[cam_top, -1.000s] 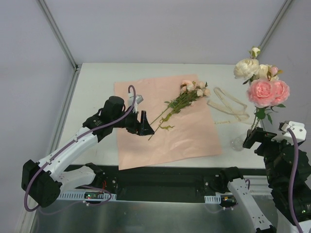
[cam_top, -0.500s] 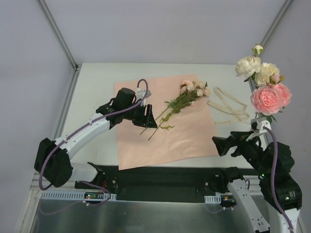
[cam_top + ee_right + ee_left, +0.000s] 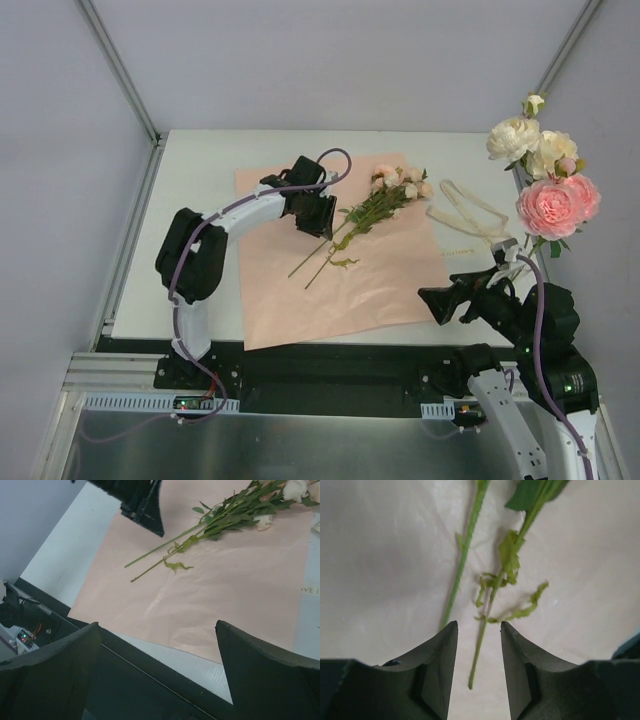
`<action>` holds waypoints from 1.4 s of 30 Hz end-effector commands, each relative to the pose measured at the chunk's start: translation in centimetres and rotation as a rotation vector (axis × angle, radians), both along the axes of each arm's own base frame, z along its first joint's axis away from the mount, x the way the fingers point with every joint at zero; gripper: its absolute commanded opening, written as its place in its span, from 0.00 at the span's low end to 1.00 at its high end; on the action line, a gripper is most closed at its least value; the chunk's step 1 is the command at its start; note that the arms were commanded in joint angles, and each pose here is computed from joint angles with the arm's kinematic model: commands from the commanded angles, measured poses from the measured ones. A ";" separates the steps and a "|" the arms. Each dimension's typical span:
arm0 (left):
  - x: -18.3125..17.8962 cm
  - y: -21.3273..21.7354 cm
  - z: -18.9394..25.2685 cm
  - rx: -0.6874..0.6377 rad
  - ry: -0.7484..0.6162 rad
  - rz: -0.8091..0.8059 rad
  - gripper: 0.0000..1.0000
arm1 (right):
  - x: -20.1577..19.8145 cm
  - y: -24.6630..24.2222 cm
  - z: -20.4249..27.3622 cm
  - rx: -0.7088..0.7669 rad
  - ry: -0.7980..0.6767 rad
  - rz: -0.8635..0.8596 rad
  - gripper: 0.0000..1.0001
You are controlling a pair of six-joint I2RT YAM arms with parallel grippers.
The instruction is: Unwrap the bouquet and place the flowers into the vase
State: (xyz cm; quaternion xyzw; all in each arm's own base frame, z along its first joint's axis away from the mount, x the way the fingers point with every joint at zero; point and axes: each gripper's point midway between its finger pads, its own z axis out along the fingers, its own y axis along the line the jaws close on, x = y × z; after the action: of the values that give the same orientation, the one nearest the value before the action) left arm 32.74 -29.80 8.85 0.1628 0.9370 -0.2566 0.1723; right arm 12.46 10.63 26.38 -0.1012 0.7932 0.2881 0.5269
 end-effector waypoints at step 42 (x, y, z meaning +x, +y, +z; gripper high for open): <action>5.7 -1.2 11.5 0.201 -0.358 0.100 0.00 | 0.3 4.3 4.1 0.138 -0.010 0.235 0.86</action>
State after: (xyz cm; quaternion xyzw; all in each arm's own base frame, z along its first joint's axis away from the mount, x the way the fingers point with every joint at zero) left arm 38.53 -32.11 8.72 0.2269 0.9455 -0.0752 0.2211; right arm 12.55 14.49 27.23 -0.1575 0.7757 0.3832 0.4761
